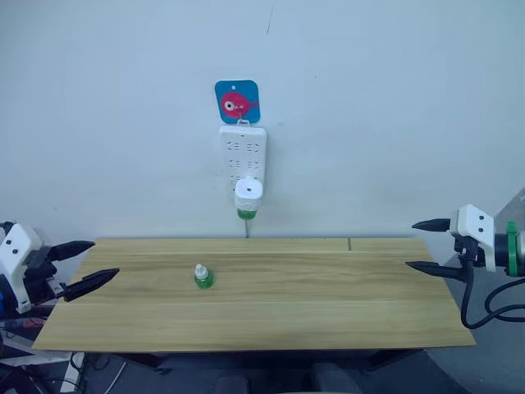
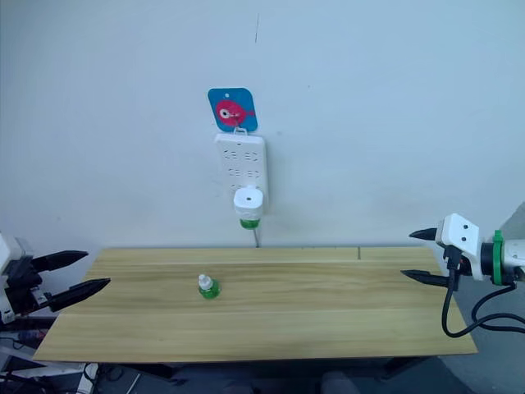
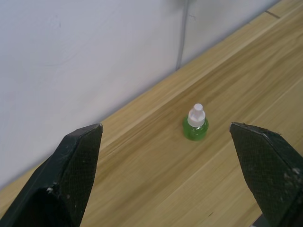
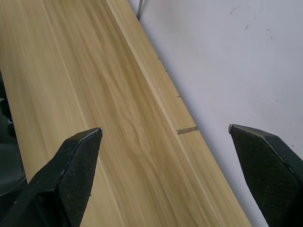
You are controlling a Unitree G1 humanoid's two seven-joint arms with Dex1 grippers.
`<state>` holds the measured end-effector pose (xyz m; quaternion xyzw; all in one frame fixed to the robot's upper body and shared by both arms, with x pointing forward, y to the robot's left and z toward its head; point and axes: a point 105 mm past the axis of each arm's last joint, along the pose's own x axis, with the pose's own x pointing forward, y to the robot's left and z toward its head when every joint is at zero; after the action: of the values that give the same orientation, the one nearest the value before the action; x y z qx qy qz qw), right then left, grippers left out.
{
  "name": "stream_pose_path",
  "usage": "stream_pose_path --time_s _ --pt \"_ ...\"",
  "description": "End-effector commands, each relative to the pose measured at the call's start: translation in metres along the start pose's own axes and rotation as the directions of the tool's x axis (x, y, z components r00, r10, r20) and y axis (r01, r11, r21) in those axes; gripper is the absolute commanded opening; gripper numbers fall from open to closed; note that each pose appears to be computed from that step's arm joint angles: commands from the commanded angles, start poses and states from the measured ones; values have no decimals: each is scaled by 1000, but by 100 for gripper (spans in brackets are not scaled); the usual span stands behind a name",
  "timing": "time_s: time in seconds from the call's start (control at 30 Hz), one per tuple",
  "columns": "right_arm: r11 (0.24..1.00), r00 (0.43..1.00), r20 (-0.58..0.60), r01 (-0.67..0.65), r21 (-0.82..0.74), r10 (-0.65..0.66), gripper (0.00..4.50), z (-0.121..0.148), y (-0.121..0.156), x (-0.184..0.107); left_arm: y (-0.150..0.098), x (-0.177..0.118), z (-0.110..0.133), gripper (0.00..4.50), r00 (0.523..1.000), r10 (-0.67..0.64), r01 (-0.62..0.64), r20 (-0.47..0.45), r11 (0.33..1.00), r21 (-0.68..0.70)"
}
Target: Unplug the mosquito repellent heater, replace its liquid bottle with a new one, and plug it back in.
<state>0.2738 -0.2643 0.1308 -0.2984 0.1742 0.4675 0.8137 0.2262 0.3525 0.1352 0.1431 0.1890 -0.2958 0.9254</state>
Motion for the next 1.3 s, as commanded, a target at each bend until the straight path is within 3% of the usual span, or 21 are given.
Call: stream_pose_path --time_s 0.03,0.23,0.37,0.63,0.8,1.1,1.3 --pt "996 998 -4 59 -60 -59 446 9 -8 -10 -2 3 9 450 999 -37 37 -2 999 9" --pt "995 997 -2 79 -64 -79 446 10 -4 -12 4 7 14 450 1000 -12 12 -2 1000 -23" --pt "997 997 27 78 -25 -77 446 18 2 -9 13 16 16 450 999 41 -39 -34 997 59" --pt "997 986 158 -45 -69 56 446 75 41 8 2 54 41 450 989 -139 140 44 990 -14" --pt "998 966 250 -59 -34 66 446 111 59 13 3 75 63 450 972 -219 224 84 974 -47" --pt "999 956 293 19 39 -30 446 146 70 34 5 122 94 450 948 -290 281 130 956 80" --pt "997 948 316 23 72 -45 446 156 80 40 12 127 98 450 948 -285 276 145 958 80"
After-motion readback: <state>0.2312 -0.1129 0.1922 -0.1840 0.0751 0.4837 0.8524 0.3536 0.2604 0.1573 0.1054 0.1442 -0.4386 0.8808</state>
